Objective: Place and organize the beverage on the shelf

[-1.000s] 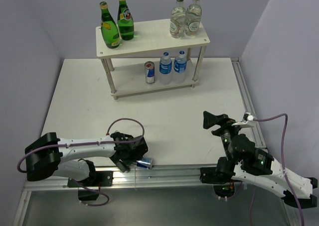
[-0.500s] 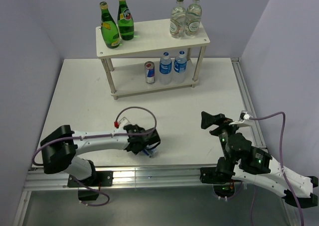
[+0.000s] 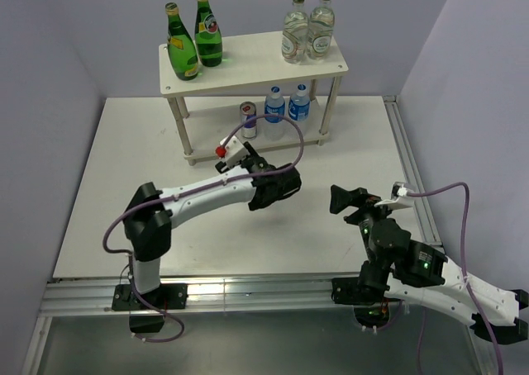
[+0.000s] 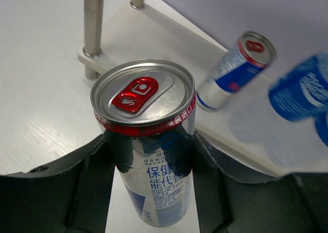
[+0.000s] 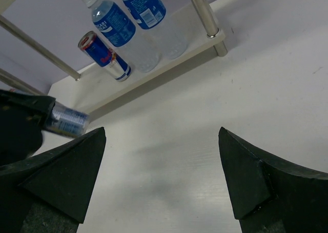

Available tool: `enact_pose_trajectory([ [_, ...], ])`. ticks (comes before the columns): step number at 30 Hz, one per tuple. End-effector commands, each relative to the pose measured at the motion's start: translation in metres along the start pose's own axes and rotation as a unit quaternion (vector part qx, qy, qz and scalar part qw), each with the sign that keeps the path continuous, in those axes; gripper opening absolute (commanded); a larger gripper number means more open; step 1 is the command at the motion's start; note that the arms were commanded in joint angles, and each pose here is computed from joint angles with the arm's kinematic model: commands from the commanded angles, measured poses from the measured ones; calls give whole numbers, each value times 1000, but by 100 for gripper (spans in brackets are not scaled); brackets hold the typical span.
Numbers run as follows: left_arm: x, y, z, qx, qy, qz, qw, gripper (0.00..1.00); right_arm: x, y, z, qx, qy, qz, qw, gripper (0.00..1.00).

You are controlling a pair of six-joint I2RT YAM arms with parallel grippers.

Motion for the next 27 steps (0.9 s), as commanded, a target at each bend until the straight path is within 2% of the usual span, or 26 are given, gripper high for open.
enact_pose_trajectory([
  [1, -33, -18, -53, -65, -177, 24, 982, 0, -2, 3, -5, -6, -12, 8, 1000, 97],
  [8, -107, -16, -63, -101, -209, -74, 970, 0, -3, 4, -5, -4, -14, 7, 1000, 97],
  [10, -112, -17, -61, -161, -206, -92, 961, 0, -3, 5, -4, 0, -12, 6, 1000, 97],
  [14, -106, -20, -46, -202, -193, -90, 956, 0, -5, 7, -3, 5, -12, 8, 1000, 97],
  [19, -91, -18, -32, -248, -120, -94, 957, 0, -6, 9, -2, 10, -12, 7, 1000, 97],
  [23, -61, -31, -12, -294, -57, -45, 953, 0, -7, 11, -2, 13, -10, 4, 1000, 97],
  [24, -57, -72, -9, -278, -35, 28, 960, 1, -7, 12, -1, 14, -9, 3, 1000, 97],
  [25, -45, -55, 4, -312, 28, 146, 939, 0, -7, 12, -2, 14, -9, 3, 1000, 97],
  [27, -32, -59, -14, -226, 20, 201, 953, 0, -6, 10, -3, 11, -10, 8, 1000, 97],
])
Point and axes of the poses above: each gripper's point midway between its finger pads, its own x axis back along the fingers, its own y axis along the line the jaws close on, z = x × y, the point moved 5 cm from there along x, back along the fingers, and after that the axes turned 3 degrees about x, right-handed, at the moved point
